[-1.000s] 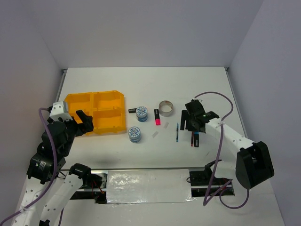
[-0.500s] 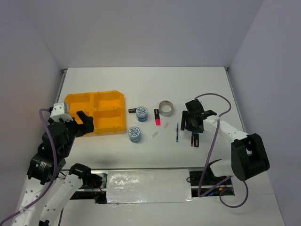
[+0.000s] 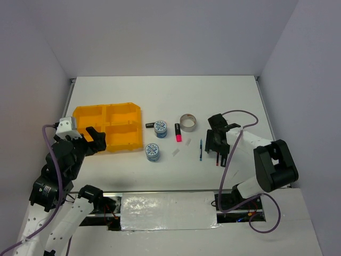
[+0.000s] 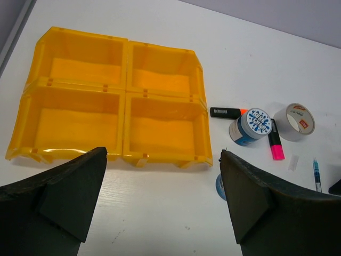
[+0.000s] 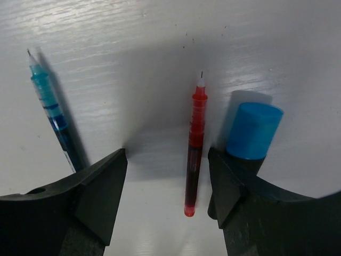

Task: Sort the stationery into containers
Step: Pick up the pen from the center of the board.

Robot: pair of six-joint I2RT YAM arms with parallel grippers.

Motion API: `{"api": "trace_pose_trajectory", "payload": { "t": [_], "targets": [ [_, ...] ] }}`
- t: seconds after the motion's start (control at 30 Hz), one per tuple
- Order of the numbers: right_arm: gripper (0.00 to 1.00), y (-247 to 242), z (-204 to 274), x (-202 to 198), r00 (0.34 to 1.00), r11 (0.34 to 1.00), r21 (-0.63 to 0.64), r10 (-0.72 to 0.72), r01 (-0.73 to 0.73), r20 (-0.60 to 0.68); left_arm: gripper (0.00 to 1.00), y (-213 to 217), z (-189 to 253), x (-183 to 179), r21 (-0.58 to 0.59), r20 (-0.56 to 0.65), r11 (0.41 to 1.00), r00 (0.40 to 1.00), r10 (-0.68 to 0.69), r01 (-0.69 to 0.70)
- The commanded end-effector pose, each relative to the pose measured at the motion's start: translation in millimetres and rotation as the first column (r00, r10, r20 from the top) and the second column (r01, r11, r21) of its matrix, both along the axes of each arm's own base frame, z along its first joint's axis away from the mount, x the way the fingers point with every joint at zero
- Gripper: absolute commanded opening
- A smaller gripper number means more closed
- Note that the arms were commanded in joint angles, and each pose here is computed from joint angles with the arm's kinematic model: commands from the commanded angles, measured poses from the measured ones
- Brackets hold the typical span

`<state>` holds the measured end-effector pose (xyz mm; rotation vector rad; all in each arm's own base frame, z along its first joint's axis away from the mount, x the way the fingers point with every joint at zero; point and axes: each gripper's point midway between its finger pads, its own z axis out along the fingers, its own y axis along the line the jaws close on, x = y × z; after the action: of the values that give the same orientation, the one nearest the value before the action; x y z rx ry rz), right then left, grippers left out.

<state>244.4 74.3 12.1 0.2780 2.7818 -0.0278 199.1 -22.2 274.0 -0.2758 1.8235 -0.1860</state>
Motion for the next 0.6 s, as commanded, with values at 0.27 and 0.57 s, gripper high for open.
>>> {"api": "trace_pose_trajectory", "payload": {
  "t": [0.27,0.57],
  "targets": [
    [0.45,-3,-12,-10,0.996,0.999,0.006,-0.044,0.044,-0.073,0.99,-5,20,-3,-0.030,0.089,0.999,0.996,-0.032,0.035],
    [0.05,7,-23,-18,0.992,1.000,0.026,-0.003,0.006,-0.125,0.99,-5,19,-3,-0.028,0.083,0.999,0.996,-0.027,0.030]
  ]
}}
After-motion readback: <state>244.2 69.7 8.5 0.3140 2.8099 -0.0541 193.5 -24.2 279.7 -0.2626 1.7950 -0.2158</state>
